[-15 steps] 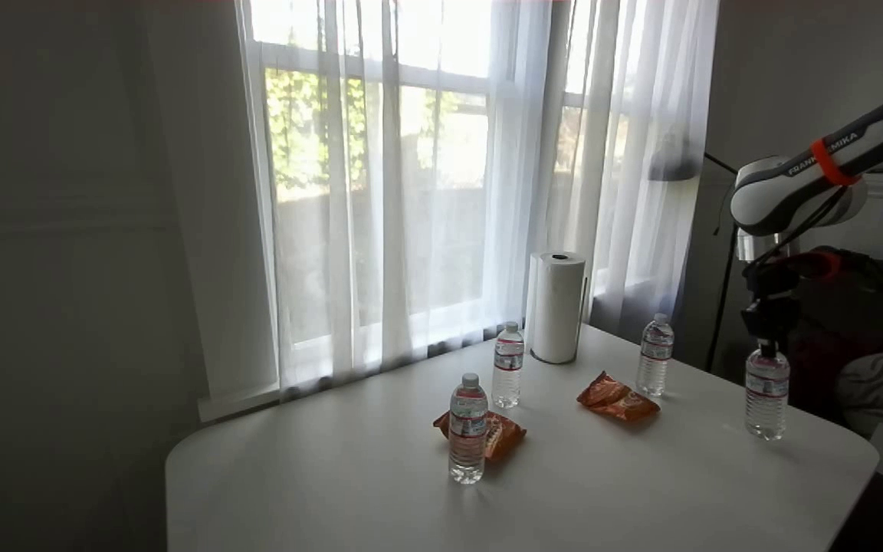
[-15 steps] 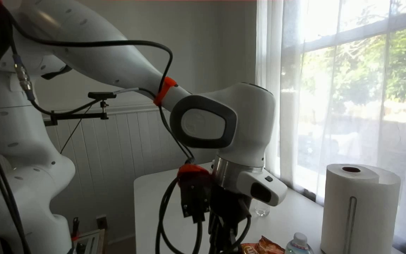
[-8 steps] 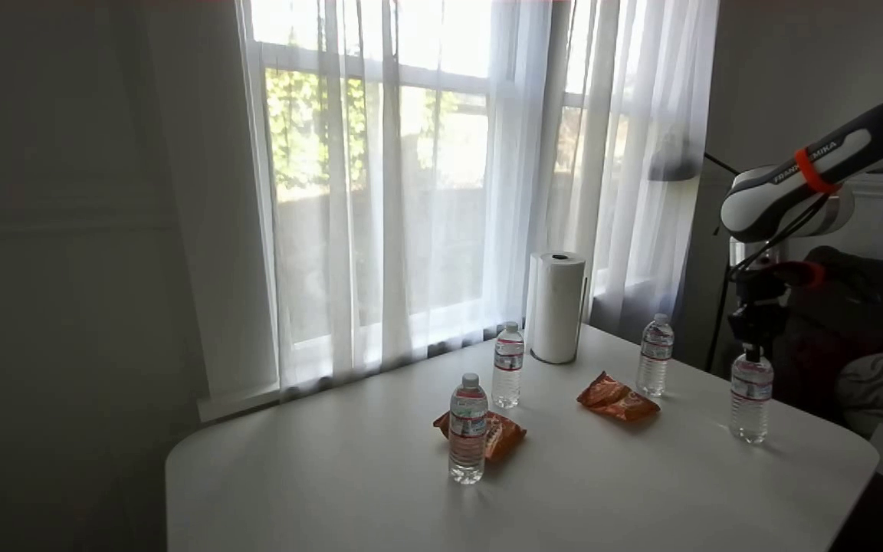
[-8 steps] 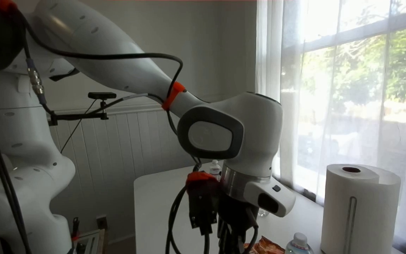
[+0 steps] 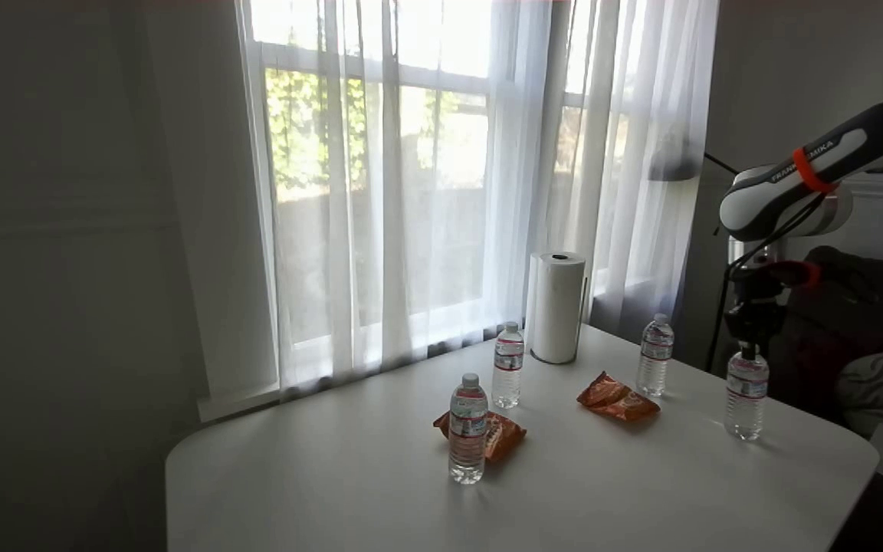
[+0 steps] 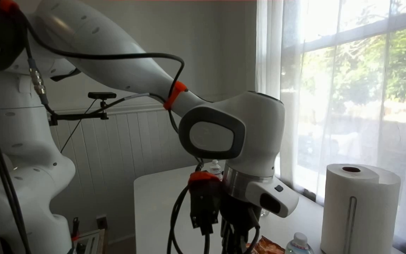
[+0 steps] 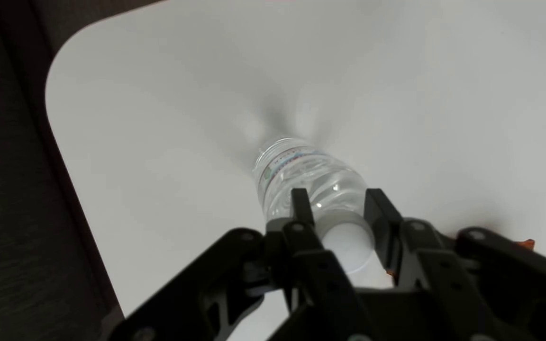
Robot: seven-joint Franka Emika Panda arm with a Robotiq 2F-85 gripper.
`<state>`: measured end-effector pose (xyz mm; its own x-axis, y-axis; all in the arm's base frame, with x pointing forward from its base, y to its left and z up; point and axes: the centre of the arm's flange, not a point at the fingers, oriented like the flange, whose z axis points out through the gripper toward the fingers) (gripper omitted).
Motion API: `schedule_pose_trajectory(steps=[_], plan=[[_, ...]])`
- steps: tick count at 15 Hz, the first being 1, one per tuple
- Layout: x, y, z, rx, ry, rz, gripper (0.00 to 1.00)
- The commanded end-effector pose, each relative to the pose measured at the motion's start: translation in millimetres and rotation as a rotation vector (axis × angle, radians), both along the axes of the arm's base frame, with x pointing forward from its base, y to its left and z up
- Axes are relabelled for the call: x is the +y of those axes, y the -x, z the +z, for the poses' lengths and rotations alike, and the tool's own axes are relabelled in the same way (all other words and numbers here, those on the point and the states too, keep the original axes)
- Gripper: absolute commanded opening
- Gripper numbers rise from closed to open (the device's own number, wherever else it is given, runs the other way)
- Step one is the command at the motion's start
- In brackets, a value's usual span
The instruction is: Pick up the water bottle to the right and move it further to the right on the table, pick up one orange packet and put it next to the water bottle on the right, pick up the bottommost water bottle and place it a little behind the water bottle on the right, pick up the orange packet to the left and put it next to the water bottle by itself
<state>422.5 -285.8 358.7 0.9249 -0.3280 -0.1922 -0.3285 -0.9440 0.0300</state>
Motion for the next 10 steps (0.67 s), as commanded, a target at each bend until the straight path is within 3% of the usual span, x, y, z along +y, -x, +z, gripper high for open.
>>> schedule_pose_trajectory(steps=[1,6,10], plan=[[-5,-3,4,-0.012,0.003,-0.034,0.63],[-2,-7,17,-0.020,0.025,-0.028,0.98],[16,-16,28,-0.026,0.036,-0.004,1.00]])
